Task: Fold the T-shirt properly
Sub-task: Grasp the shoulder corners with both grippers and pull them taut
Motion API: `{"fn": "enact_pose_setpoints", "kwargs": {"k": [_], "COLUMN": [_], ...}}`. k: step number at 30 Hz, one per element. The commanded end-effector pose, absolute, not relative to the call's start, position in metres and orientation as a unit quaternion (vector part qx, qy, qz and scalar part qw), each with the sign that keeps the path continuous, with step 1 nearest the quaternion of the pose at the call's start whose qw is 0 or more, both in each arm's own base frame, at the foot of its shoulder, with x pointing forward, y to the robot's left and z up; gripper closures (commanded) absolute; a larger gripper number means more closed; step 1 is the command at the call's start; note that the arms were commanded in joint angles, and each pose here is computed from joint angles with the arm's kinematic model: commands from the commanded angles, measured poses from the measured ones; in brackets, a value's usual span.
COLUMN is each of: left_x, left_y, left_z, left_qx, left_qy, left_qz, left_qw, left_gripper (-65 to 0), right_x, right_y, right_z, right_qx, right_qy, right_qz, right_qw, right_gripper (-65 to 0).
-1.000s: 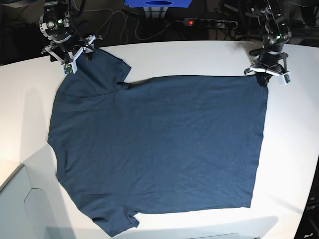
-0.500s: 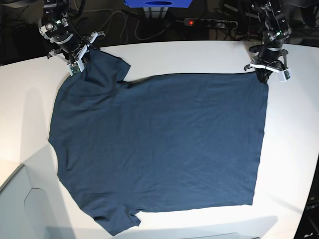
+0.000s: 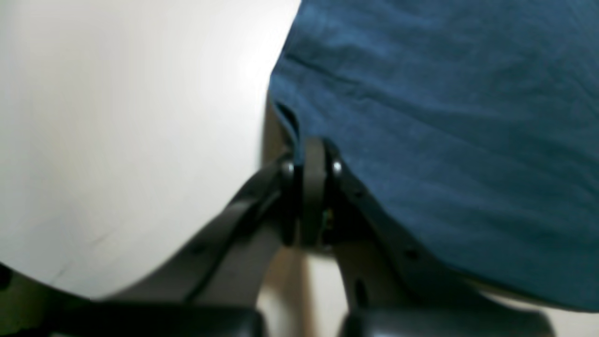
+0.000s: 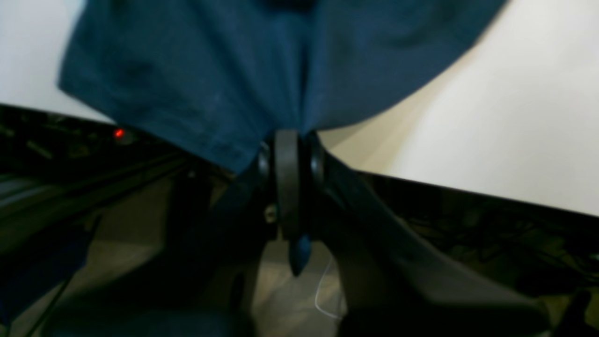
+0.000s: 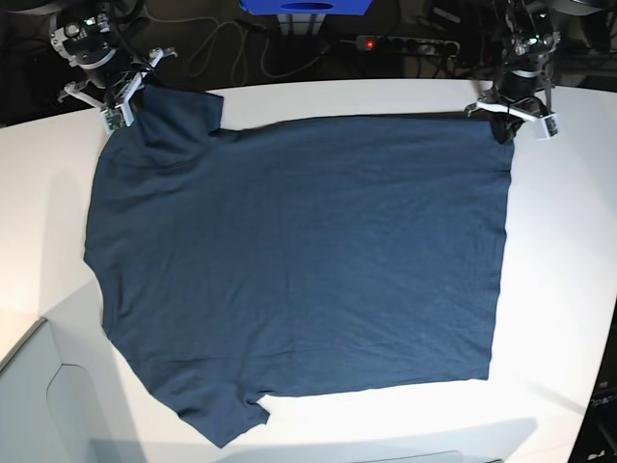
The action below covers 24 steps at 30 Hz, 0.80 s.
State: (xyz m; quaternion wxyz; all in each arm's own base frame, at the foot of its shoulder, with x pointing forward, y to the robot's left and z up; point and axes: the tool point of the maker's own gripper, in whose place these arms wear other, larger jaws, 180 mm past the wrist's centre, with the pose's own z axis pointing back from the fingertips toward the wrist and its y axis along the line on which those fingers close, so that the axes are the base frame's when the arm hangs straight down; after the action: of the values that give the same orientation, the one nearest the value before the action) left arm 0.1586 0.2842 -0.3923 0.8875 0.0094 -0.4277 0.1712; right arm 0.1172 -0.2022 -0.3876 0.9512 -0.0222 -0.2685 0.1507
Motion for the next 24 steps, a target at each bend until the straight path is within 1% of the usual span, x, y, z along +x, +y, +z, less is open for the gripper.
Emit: {"fn": "enact_pose_setpoints", "kwargs": {"k": [1,9,14,17,21,24], "left_x": [0.161,0.144,0.137,0.136,0.140,0.153], "left_y": [0.283,0.294,0.297,0.297,0.297,0.297], "left_z": [-0.379,-0.350,-0.348,-0.351,-0.350,-0.345], "left_qx": [0.011,0.043,0.049,0.048,0.047,0.045], "left_qy": [-0.447,-0.463,-0.459,-0.457,-0.460,-0.476], "left_qz": [0.166,0.171,0.169,0.171,0.172,0.172], "left_qw": [0.879,0.868,0.871,0.872,0.870,0.861], "left_gripper": [0.0,0.0,0.0,0.0,0.0,0.0], "right_x": [0.115,0.104,0.103,0.103,0.119,0.133], "right_y": [-0.199,-0.193,-0.200,-0.200,-0.211,-0.211], "right_z": [-0.380,-0.370,-0.369,-0.368,-0.360,-0.356], "right_qx": [-0.019,-0.017,-0.025,-0.020,-0.038,-0.041], "right_qy": [-0.275,-0.273,-0.270,-0.269,-0.290,-0.304], "right_qz": [0.162,0.172,0.173,0.194,0.191,0.195], "right_qw": [0.948,0.946,0.947,0.943,0.937,0.931], "right_gripper": [-0.1,-0.1,-0.1,-0.1,-0.1,-0.1]}}
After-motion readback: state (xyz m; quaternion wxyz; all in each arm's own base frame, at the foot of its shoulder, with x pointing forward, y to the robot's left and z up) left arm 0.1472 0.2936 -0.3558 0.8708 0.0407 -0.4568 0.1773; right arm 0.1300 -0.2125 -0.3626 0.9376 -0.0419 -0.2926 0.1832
